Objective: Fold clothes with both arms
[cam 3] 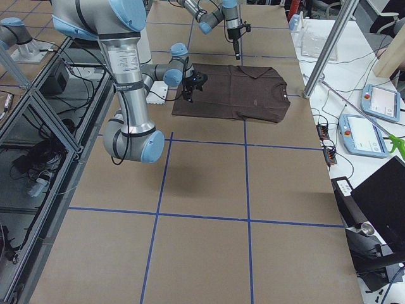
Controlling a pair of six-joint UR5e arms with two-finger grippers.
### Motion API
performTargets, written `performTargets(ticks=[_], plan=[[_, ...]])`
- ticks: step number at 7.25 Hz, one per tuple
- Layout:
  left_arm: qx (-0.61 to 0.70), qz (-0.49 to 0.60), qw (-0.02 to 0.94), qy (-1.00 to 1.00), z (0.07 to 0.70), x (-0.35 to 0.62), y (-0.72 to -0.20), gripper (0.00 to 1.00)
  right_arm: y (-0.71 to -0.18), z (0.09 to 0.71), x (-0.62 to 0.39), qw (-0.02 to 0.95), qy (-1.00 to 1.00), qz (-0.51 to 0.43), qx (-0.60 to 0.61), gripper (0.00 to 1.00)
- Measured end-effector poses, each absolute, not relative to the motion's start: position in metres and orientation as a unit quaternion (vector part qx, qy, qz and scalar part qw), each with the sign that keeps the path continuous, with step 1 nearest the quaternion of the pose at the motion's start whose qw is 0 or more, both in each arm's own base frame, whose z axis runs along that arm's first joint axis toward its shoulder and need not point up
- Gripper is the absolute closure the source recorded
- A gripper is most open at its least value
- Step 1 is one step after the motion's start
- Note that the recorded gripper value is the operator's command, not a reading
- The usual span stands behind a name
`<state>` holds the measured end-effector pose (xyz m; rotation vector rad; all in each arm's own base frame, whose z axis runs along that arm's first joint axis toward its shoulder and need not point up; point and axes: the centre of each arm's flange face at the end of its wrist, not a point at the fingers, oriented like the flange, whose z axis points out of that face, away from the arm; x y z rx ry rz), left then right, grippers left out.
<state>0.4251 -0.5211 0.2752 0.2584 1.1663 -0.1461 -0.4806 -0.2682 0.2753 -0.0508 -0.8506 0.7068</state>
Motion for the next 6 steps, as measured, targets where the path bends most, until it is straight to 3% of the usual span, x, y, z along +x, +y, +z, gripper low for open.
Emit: performTargets(ticks=[6], plan=[[0.126,-0.072,0.825,0.546,0.275,0.423,-0.524,0.27,-0.181,0.324,-0.514,0.873,-0.345,0.341,-0.056,0.23]])
